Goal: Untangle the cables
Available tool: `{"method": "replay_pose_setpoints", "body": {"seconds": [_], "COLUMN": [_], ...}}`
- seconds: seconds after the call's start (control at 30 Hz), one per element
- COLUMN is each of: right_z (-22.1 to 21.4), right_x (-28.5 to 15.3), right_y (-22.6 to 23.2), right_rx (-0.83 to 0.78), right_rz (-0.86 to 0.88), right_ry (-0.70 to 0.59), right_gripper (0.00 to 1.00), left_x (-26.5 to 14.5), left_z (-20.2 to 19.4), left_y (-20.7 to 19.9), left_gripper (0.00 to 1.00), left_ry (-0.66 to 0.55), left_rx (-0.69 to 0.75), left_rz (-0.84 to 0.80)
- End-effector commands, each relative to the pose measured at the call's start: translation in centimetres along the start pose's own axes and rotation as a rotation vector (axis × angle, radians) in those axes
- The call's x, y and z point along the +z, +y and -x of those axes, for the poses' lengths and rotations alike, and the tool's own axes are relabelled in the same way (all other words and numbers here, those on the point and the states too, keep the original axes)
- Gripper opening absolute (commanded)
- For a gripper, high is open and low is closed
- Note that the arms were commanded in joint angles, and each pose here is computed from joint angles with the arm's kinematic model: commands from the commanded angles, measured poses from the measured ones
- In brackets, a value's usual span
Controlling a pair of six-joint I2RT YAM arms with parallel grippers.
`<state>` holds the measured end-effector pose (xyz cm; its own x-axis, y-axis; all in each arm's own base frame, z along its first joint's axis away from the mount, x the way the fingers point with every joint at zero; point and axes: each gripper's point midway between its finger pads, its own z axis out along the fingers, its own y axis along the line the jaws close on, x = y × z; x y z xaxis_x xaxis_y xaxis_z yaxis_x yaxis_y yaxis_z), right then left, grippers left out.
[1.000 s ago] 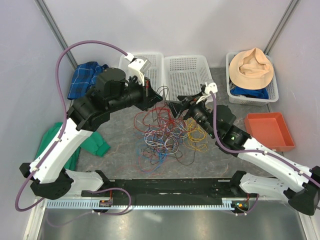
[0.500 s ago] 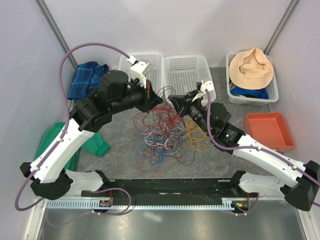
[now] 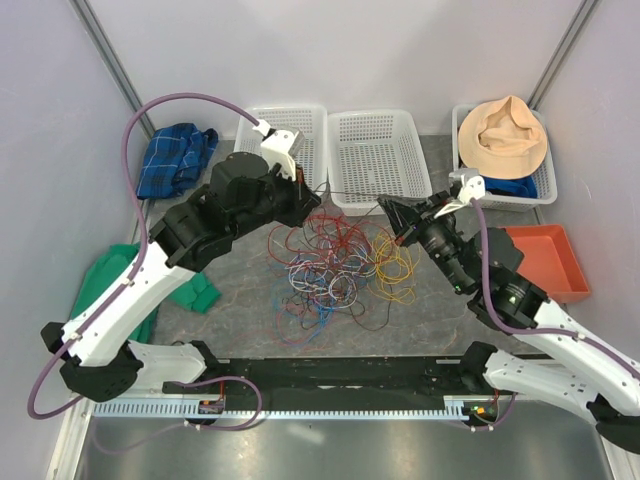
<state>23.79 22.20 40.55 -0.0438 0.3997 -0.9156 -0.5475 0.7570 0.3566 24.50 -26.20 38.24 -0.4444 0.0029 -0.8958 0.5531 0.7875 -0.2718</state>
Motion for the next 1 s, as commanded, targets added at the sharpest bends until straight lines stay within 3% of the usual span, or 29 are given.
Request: {"method": "replay_pose_setpoints", "body": {"seconds": [0.0,0.1,0.13,0.17,0.3,0.53,0.63,0.73,0.87,0.97], "right_z": [6.8,8.5,8.6,8.7,8.5,7.7,7.2,7.5,8.5,9.2], "right_x": [-3.5,-4.9,-5.1,-5.3,-5.1,-4.4,-4.2,-3.9,-3.6,-3.2], "right_y": [-3.7,-4.4,-4.4,-4.5,-4.1,-3.2,-3.0,-2.8,-2.0,-0.7], "right_rx": [-0.013,-0.011,-0.013,-0.014,-0.008,0.000,0.003,0.019,0.041,0.060], "right_rz": [-0.185,-0.212,-0.215,-0.215,-0.197,-0.149,-0.146,-0.144,-0.121,-0.078], "right_ry": [-0.183,-0.227,-0.228,-0.229,-0.217,-0.190,-0.166,-0.168,-0.175,-0.173], "right_gripper": [0.00,0.00,0.00,0.00,0.00,0.00,0.00,0.00,0.00,0.00], "left_x": [-0.6,-0.4,-0.4,-0.4,-0.4,-0.8,-1.0,-1.6,-0.5,1.6], "left_z": [0.1,-0.3,-0.4,-0.4,-0.3,0.6,0.6,0.6,-2.5,-5.2], "left_y": [5.3,6.0,6.1,6.1,5.7,3.9,1.9,-1.5,-4.0,-3.9], "left_gripper": [0.03,0.13,0.23,0.42,0.65,0.70,0.71,0.73,0.76,0.76], "left_ry": [-0.041,-0.037,-0.036,-0.035,-0.042,-0.099,-0.127,-0.219,-0.320,-0.256], "left_rx": [-0.021,-0.027,-0.030,-0.033,-0.059,-0.057,-0.040,-0.016,-0.012,-0.049], "left_rz": [0.260,0.294,0.300,0.300,0.279,0.166,0.037,-0.192,-0.420,-0.432]}}
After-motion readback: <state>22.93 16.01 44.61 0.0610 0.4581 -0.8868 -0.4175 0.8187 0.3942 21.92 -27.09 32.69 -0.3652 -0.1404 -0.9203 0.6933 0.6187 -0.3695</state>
